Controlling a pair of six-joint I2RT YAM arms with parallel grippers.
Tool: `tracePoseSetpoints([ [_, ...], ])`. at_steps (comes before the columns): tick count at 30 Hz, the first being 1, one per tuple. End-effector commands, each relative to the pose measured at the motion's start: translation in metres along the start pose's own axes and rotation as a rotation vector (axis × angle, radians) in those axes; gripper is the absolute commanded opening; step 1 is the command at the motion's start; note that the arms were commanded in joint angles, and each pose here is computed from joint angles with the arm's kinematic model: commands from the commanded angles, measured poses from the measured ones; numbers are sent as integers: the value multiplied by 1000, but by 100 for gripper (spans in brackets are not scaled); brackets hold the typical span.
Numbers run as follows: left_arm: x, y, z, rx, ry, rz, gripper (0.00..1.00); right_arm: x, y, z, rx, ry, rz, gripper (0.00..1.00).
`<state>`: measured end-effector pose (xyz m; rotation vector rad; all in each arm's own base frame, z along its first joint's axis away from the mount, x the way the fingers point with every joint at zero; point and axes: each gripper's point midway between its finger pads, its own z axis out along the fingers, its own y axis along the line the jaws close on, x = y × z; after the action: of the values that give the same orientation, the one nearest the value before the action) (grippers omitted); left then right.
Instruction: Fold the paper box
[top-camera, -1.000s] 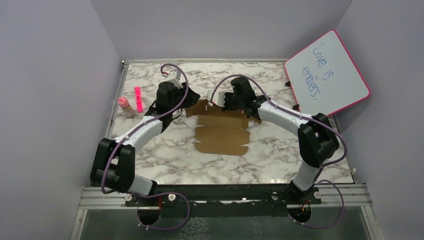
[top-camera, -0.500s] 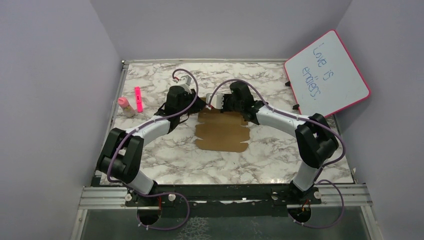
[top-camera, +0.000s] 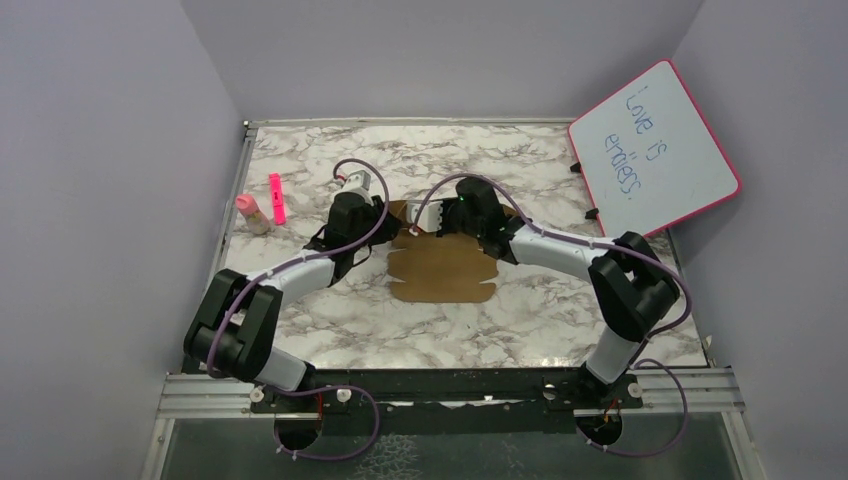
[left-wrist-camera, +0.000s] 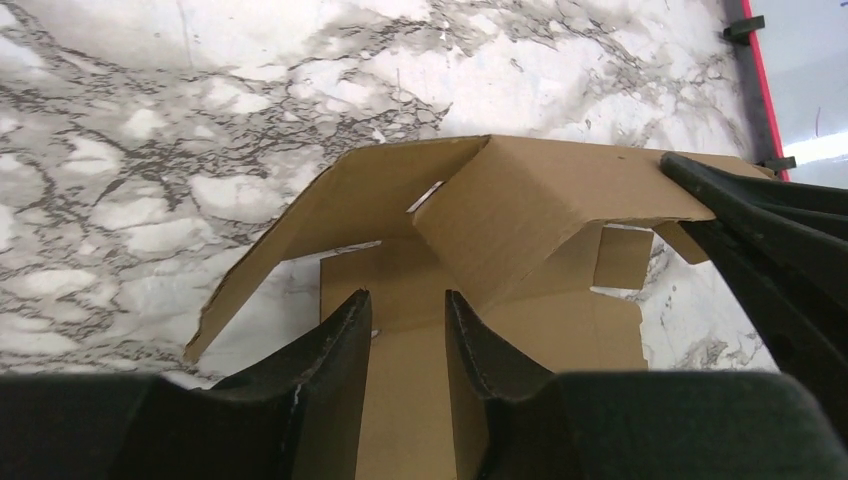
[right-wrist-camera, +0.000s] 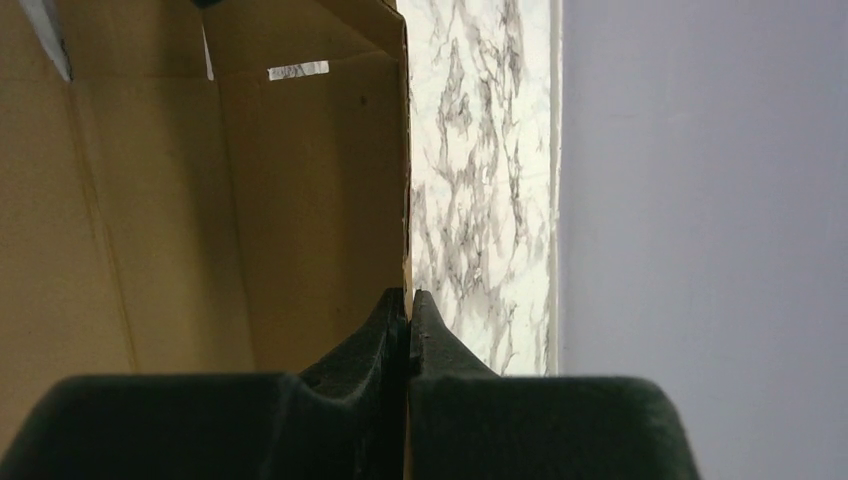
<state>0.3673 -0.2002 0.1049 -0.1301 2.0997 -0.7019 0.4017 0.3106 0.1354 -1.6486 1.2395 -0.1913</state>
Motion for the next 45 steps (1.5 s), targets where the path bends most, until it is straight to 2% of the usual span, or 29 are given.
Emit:
tracePoseSetpoints([
  [1, -12, 5, -11, -28, -92, -12, 36, -14, -23, -12, 90, -23, -43, 5],
  [12, 12, 21, -1, -59, -37, -12, 43, -22, -3, -14, 74, -39, -42, 5],
  [22, 38, 35, 17, -82, 37, -9, 43, -24, -1, -13, 94, -25, -53, 5],
  [26, 43, 26, 20, -42, 53, 10, 42, -23, 2, -12, 100, -20, -56, 5],
  [30, 39, 7, 17, 1, 28, 67, 30, -23, 3, -12, 112, -19, -57, 5],
  [33, 34, -4, 12, 18, -9, 115, 26, -25, 3, -14, 130, -33, -65, 5],
  [40, 26, -17, 0, 66, -57, 165, 27, -16, 8, -12, 130, 8, -95, 5],
  [45, 21, -21, -17, 90, -88, 155, 33, -15, 14, -15, 140, 10, -110, 5],
])
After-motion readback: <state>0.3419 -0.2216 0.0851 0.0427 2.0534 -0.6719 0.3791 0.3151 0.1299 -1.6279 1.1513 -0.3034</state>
